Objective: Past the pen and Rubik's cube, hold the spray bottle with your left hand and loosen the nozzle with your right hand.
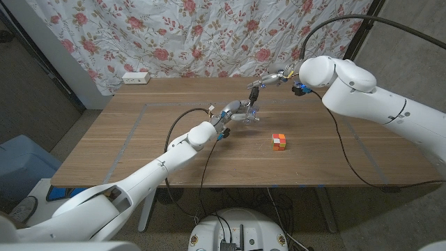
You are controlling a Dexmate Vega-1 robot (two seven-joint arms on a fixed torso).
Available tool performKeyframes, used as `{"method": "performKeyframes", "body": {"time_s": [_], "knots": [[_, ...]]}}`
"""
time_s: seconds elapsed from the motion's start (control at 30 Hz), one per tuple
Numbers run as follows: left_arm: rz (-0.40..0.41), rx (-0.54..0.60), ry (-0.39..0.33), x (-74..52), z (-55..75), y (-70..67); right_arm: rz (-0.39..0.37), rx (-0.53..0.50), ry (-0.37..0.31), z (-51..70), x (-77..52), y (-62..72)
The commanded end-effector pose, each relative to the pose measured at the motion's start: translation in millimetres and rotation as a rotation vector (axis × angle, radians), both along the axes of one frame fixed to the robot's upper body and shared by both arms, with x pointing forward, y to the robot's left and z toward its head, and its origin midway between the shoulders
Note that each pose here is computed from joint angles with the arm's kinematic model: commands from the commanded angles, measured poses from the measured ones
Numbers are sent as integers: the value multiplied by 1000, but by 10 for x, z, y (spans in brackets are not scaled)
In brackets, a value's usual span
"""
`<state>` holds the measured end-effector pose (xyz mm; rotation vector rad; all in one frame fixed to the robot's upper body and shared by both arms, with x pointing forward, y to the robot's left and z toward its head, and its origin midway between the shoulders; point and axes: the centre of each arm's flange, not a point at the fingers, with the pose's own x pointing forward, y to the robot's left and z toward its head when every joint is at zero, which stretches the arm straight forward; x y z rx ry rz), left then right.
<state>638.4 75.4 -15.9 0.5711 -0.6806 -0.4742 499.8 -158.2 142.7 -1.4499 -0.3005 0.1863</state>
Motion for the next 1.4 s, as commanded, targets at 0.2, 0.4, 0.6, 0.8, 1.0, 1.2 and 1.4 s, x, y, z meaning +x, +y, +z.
{"method": "performKeyframes", "body": {"time_s": [0.2, 0.4, 0.6, 0.8, 1.0, 1.2, 1.4], "knots": [[-7, 1, -1, -10, -16, 4, -56, -75, 22, -67, 8, 165], [-5, 3, -1, 8, 2, 17, -65, -90, 43, -79, 47, 197], [-3, 2, 2, 9, 3, 22, -80, -119, 42, -88, 69, 244], [0, -1, 9, 3, -21, 25, -97, -139, 43, -103, 77, 272], [-2, -5, 9, 5, -29, 19, -106, -149, 41, -113, 82, 290], [-7, -4, 14, -5, -46, 8, -114, -150, 32, -120, 75, 295], [-15, -4, 20, -8, -68, -7, -119, -150, 25, -133, 70, 314]]}}
